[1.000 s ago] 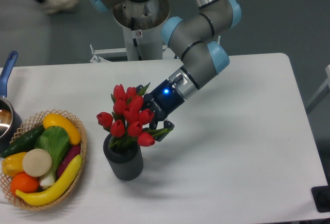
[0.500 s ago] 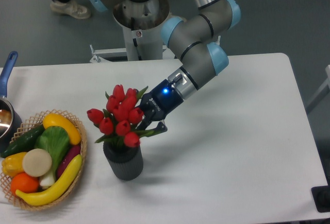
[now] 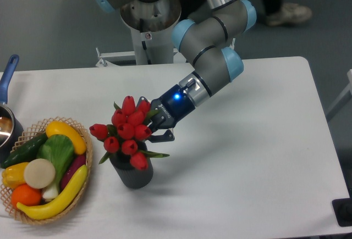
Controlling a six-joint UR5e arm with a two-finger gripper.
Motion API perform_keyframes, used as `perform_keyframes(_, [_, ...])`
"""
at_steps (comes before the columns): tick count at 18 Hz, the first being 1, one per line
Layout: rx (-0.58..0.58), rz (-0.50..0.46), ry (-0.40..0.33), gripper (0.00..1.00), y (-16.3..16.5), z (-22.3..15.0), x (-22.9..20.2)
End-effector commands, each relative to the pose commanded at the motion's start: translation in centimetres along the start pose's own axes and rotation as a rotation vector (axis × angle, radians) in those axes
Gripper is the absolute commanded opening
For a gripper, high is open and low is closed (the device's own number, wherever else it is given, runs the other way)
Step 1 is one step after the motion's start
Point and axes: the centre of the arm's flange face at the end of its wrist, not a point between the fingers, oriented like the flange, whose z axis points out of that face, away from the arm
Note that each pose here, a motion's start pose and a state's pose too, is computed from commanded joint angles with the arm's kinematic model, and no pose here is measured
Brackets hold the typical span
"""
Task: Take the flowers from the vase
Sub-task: 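Tilt the gripped tulips and begin lifting them out of the vase, then raise the tulip bunch up clear of the black vase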
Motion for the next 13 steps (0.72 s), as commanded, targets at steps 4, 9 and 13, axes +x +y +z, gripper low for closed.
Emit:
perform_keyframes(4, [0.041,-0.008,-0.011,0.20,-1.3,-0.7,-0.1])
perform_keyframes(9, [0.036,-0.058,-0.040,0.20,-5.4,-2.3,1.0])
perform_keyframes(13, [0.028,-0.100,-0.083,0.20,-9.2,-4.5,2.4])
